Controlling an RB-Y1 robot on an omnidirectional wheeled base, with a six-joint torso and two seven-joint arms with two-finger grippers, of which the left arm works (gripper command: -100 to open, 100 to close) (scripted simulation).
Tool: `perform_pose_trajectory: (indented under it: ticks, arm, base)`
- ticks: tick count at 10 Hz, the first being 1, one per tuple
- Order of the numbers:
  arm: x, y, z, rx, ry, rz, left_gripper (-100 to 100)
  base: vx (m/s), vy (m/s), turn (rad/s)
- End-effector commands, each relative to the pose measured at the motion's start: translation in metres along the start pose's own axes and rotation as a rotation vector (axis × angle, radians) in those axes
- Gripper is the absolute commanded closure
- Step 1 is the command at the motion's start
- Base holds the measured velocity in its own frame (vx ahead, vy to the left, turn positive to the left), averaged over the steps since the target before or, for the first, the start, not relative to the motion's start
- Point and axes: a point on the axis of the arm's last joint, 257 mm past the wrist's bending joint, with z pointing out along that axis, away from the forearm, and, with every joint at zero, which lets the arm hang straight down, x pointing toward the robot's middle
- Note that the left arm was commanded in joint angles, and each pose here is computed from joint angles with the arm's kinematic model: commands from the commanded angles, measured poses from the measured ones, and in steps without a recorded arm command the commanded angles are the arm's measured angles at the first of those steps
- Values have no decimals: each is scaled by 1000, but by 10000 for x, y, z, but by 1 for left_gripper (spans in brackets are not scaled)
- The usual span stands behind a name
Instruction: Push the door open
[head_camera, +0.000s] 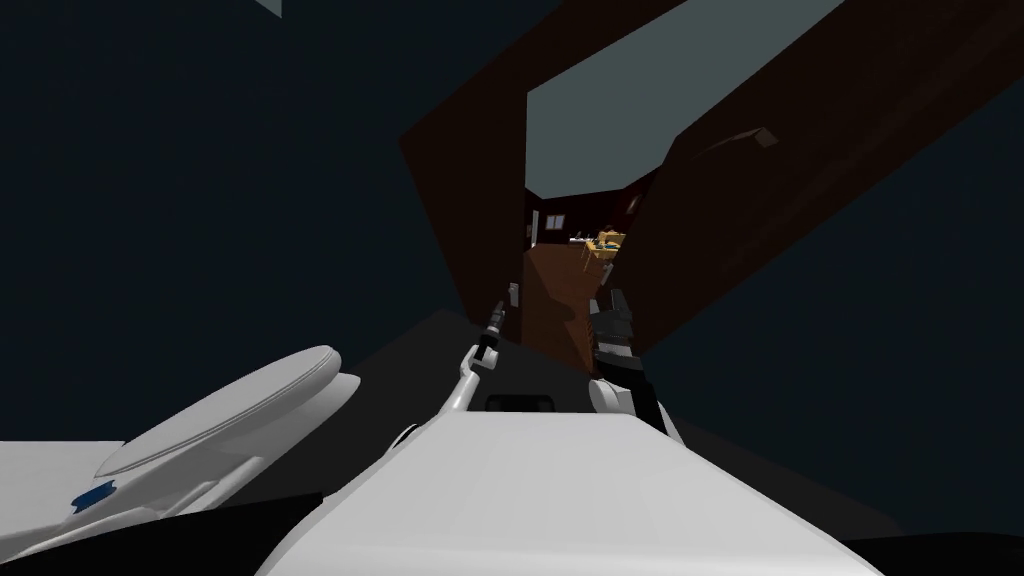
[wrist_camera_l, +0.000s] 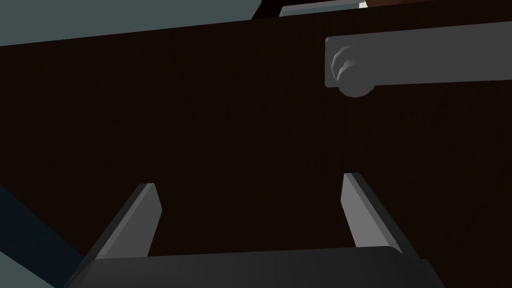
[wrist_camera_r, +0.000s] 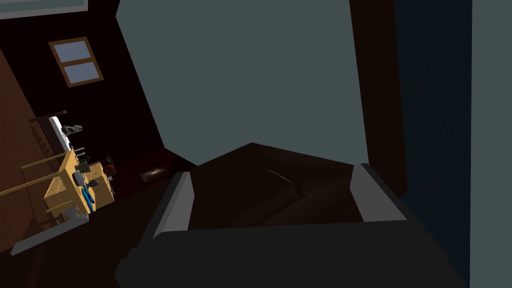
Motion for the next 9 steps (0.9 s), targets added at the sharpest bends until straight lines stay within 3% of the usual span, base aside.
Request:
perform_pose_trajectory:
  ticks: [1,6,9]
  arm:
    - [27,67,10,-13,7,-4,-100]
    - [238,291,143,-64,49,-25,-100]
    - [339,445,173,-101,68,-34,-100]
  base:
    - [46,56,-15]
    - [59,62,-21]
    - [60,65,-18]
